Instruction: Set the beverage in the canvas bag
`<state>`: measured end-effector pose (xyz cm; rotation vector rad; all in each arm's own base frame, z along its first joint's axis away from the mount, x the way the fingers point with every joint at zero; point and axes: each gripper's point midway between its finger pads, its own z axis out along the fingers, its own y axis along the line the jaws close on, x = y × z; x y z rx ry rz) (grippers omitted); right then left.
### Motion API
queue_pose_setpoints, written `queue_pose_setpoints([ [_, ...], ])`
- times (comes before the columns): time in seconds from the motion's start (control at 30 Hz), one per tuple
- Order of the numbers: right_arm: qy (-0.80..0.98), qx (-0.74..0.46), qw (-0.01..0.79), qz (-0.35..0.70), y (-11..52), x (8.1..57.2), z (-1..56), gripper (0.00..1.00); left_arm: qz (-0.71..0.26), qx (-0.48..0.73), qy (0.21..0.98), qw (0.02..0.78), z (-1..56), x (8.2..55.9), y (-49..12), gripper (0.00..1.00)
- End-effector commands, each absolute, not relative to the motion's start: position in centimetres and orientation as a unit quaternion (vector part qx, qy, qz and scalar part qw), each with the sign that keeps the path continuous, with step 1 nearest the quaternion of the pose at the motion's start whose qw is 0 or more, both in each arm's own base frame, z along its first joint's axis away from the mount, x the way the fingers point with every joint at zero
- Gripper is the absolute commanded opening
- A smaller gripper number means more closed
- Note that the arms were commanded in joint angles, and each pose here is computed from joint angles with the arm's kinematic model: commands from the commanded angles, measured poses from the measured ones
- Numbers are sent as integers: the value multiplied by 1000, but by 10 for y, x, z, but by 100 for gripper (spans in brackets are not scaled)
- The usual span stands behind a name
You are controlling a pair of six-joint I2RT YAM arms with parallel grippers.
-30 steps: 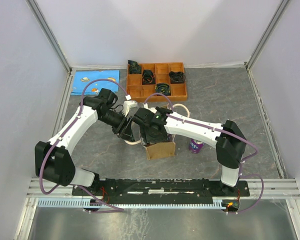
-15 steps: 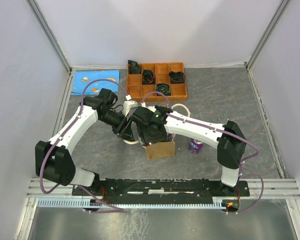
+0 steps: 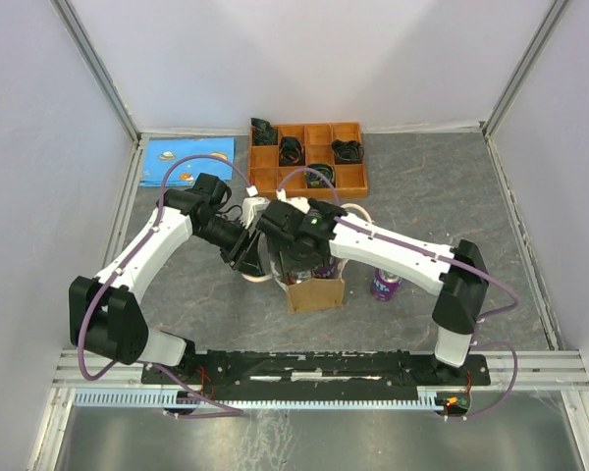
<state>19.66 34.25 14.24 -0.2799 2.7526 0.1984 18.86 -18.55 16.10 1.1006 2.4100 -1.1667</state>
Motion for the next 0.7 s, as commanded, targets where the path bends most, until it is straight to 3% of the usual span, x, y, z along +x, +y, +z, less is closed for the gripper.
queue_pose_setpoints([
  [0.0,953,-78,271,114,338,210,220,85,-412,394,809,142,166,195,-192,62],
  [0.27,940,4,338,41,258,231,264,84,-378,416,799,214,188,225,-195,61],
  [0.5,947,95,305,-21,159,217,242,85,-283,468,746,381,253,278,-196,63],
  [0.67,953,126,271,-40,124,193,215,85,-270,563,649,434,293,243,-226,66],
])
